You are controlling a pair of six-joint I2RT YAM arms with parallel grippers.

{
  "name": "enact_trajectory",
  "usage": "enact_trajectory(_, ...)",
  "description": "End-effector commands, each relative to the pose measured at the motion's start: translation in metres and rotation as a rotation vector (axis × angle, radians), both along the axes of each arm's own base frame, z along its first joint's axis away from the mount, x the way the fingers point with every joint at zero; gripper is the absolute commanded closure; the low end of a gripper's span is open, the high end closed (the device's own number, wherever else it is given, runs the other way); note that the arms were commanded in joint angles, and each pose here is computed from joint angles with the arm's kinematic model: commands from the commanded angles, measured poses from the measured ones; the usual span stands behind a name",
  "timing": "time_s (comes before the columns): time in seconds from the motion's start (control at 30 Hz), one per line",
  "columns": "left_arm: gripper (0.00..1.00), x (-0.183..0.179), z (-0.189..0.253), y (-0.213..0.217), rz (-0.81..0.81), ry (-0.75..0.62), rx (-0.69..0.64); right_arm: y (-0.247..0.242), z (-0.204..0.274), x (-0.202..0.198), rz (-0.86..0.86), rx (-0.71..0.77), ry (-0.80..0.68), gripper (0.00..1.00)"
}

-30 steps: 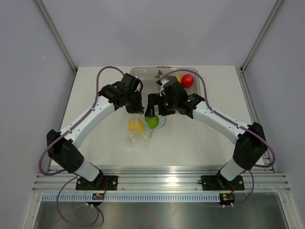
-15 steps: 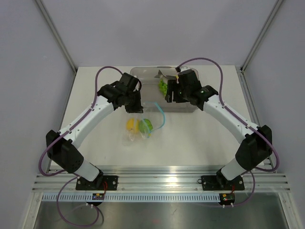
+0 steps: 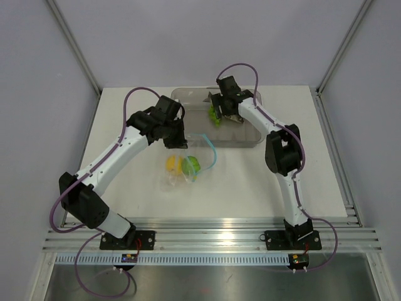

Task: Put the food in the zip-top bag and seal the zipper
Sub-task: Pick up the fake fish from the bin.

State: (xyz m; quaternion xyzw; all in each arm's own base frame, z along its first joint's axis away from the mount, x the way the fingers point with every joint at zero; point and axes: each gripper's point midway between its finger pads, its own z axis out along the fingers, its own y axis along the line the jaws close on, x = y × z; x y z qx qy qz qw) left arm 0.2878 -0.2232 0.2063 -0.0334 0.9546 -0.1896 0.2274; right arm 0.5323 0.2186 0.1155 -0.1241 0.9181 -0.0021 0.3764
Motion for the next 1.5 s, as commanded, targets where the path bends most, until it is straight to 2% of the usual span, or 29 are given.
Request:
enact_trajectory(0.0,1.0,-0.001,0.018,-0.003,-0.024,-0.049,-0.05,-0.011,0.014,0.022,0.02,-0.125,-0.05,0.12)
enact_trajectory(0.03,1.0,-0.001,0.017,-0.002,-0.028,-0.047,-0.047,-0.011,-0.002,0.026,0.025,-0.146,-0.028,0.12)
enact_trajectory(0.1,1.0,-0.001,0.016,-0.002,-0.031,-0.048,-0.043,-0.01,0.005,0.035,0.017,-0.152,-0.052,0.09)
enact_trajectory(0.27,1.0,-0.001,0.012,-0.003,-0.044,-0.033,-0.037,-0.006,-0.013,0.049,0.039,-0.189,-0.051,0.04)
enact_trajectory(0.5,1.0,-0.002,0.01,-0.006,-0.064,-0.024,-0.04,-0.007,-0.03,0.064,0.027,-0.197,-0.066,0.06)
enact_trajectory(0.63,1.0,-0.002,0.007,-0.004,-0.061,-0.02,-0.029,-0.001,-0.034,0.066,0.06,-0.134,-0.053,0.06)
enact_trajectory(0.7,1.0,-0.002,0.005,-0.003,-0.06,-0.018,-0.026,0.002,-0.028,0.065,0.068,-0.105,-0.054,0.11)
enact_trajectory(0.73,1.0,-0.004,0.002,-0.003,-0.059,-0.012,-0.025,0.001,-0.031,0.063,0.065,-0.102,-0.049,0.19)
enact_trajectory(0.8,1.0,-0.004,0.002,-0.003,-0.058,-0.011,-0.025,0.004,-0.013,0.06,0.066,-0.067,-0.074,0.27)
enact_trajectory(0.83,1.0,-0.004,0.002,-0.003,-0.058,-0.012,-0.026,0.003,-0.02,0.056,0.062,-0.06,-0.067,0.33)
enact_trajectory(0.87,1.0,-0.005,0.001,-0.002,-0.058,-0.011,-0.025,0.005,-0.017,0.054,0.066,-0.042,-0.071,0.41)
enact_trajectory(0.9,1.0,-0.006,0.002,-0.002,-0.058,-0.012,-0.026,0.006,-0.002,0.052,0.061,-0.016,-0.094,0.47)
enact_trajectory(0.97,1.0,-0.006,0.001,-0.001,-0.057,-0.013,-0.025,0.007,-0.003,0.046,0.068,0.003,-0.085,0.53)
enact_trajectory(1.3,1.0,-0.009,0.001,0.0,-0.057,-0.021,-0.035,-0.003,0.038,0.011,0.01,0.087,-0.104,0.66)
enact_trajectory(1.43,1.0,-0.007,0.003,-0.003,-0.06,-0.027,-0.046,-0.006,0.042,-0.005,-0.01,0.123,-0.1,0.8)
enact_trajectory(1.47,1.0,-0.007,0.004,-0.003,-0.062,-0.029,-0.051,-0.008,0.044,-0.008,-0.017,0.129,-0.1,0.8)
